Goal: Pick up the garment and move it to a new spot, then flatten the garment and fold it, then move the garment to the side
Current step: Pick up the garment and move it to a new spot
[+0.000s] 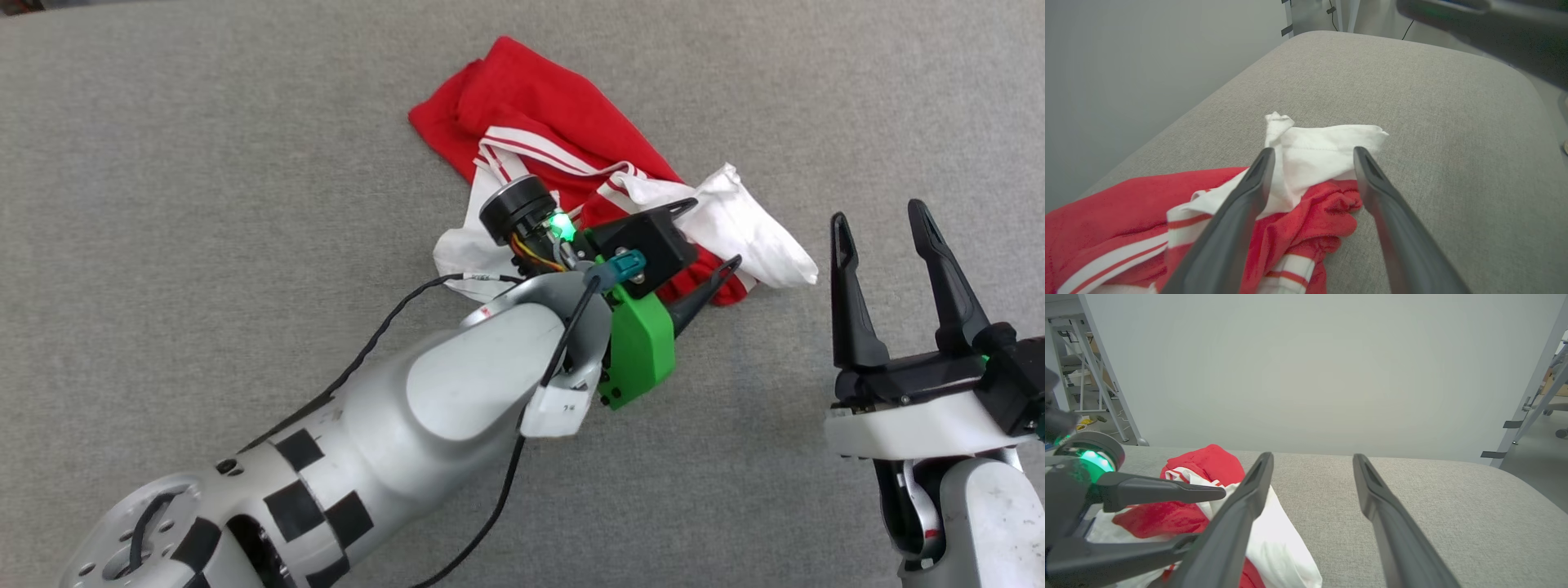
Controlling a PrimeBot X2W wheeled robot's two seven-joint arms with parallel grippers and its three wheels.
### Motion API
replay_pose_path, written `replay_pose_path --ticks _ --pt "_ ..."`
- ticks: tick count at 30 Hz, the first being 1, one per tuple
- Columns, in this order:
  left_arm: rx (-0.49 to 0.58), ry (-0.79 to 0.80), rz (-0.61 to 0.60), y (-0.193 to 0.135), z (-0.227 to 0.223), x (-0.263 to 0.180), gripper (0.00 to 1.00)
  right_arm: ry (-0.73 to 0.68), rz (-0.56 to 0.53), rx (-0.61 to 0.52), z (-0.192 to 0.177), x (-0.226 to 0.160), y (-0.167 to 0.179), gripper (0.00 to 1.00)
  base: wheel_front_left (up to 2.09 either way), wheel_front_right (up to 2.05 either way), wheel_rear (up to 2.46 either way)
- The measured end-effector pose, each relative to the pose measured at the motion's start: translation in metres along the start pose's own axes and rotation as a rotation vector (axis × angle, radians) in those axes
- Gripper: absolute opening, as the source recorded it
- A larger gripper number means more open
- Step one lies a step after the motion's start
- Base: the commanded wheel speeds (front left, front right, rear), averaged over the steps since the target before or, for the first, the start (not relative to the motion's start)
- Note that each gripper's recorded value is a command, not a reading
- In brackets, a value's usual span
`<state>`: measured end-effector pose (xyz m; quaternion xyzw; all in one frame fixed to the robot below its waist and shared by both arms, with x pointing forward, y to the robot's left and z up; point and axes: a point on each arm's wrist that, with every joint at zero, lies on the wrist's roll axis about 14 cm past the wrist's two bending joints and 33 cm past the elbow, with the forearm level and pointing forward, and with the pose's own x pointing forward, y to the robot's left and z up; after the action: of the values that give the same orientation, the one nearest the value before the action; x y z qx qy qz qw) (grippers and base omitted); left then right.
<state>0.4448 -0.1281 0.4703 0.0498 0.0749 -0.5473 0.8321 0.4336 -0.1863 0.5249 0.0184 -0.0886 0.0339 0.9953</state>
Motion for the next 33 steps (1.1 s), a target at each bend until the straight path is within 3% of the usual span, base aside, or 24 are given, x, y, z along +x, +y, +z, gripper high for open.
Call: replay_pose_path --ticks 6,14,21,25,33 --pt "0.019 -0.115 0.190 0.016 0.028 -0.044 1.00 -0.051 0.031 0.013 0.023 -0.010 0.012 1.00 0.00 0.00 0.00" --pt "0.008 -0.255 0.640 0.068 0.057 -0.151 1.00 -0.109 0.092 0.017 0.048 -0.021 0.033 1.00 0.00 0.00 0.00" --pt "0.027 -0.324 0.971 0.090 0.062 -0.250 1.00 -0.143 0.134 0.031 0.062 -0.025 0.048 1.00 0.00 0.00 0.00" --pt "0.032 -0.342 1.088 0.088 0.056 -0.293 1.00 -0.146 0.139 0.048 0.064 -0.030 0.051 1.00 0.00 0.00 0.00" --pt "-0.010 -0.301 1.157 0.067 0.024 -0.325 1.00 -0.107 0.120 0.093 0.054 -0.044 0.049 1.00 0.00 0.00 0.00"
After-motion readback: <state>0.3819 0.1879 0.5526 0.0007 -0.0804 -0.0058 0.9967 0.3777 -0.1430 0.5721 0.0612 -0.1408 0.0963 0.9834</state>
